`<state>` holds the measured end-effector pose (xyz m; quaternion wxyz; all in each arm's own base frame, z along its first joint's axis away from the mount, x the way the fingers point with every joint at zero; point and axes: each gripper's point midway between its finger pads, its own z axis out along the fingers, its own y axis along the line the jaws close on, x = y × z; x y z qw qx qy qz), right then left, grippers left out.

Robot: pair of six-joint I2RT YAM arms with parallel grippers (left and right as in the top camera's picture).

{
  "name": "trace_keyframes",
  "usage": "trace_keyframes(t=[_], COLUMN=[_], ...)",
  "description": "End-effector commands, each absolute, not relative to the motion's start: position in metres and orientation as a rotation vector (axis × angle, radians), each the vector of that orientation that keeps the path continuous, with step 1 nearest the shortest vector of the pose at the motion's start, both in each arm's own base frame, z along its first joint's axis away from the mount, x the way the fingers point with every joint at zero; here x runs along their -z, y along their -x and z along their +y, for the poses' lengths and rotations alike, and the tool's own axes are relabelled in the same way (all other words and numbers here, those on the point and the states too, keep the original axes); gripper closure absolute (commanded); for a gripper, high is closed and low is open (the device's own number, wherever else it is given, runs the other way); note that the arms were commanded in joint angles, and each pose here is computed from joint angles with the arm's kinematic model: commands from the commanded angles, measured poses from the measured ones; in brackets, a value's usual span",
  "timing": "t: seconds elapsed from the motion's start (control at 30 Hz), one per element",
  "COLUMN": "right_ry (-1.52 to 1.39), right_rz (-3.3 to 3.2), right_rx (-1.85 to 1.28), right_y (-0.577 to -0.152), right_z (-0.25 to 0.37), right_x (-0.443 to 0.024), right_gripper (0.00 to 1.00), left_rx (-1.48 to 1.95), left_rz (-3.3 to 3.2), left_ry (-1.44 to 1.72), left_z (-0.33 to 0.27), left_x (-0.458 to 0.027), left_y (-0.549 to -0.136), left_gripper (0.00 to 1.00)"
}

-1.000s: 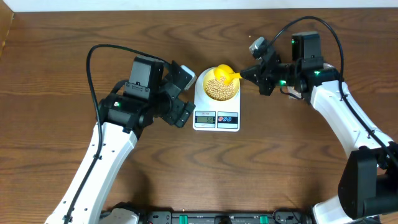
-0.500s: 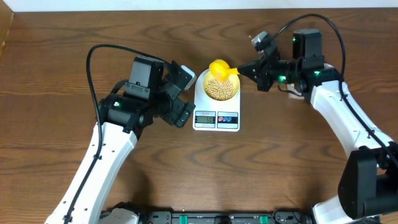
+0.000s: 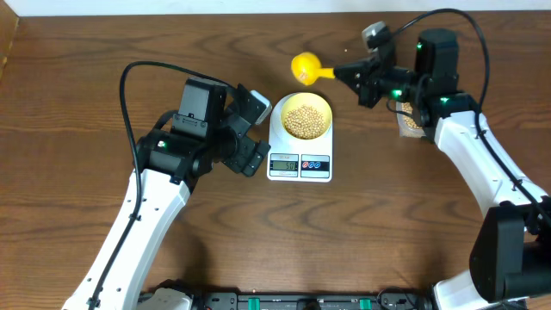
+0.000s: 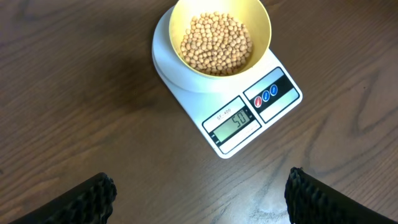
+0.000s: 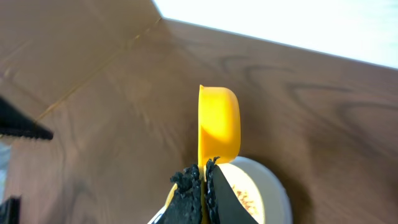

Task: Scoop item into bowl and weigh 50g on scale
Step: 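Carry the scoop right over the soybean tub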

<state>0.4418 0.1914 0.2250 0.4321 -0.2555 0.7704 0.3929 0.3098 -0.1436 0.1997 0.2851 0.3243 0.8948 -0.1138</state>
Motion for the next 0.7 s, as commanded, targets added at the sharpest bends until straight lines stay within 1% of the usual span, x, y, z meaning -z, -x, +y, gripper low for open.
trace_keyframes(t=[0.0,0.23,0.43,0.67], right_ry=[0.482,0.337,0.156,0.01], right_rz=[1.944,1.935,1.956,1.959], right_rx=[-0.962,-0.949,-0.956,-1.065], right_y=[-0.459,-0.475,-0.484,-0.471], right_z=[0.168,0.13,0.082,0.017], right_x=[-0.231,-0.239,-0.24,-0.241], right_gripper=[0.99,0.99,0.99,0.99], left_rx=[0.318,0.318,0.318,0.318], left_rz=[2.39,2.39,2.39,2.39], left_ry=[-0.893,-0.893,-0.893,-0.893], left_z=[-0.145,-0.145,-0.145,-0.145], left_x=[-0.197,-0.197,-0.197,-0.197], left_y=[-0.306,-0.305,-0.306,-0.306], left_gripper=[0.11,0.11,0.11,0.11])
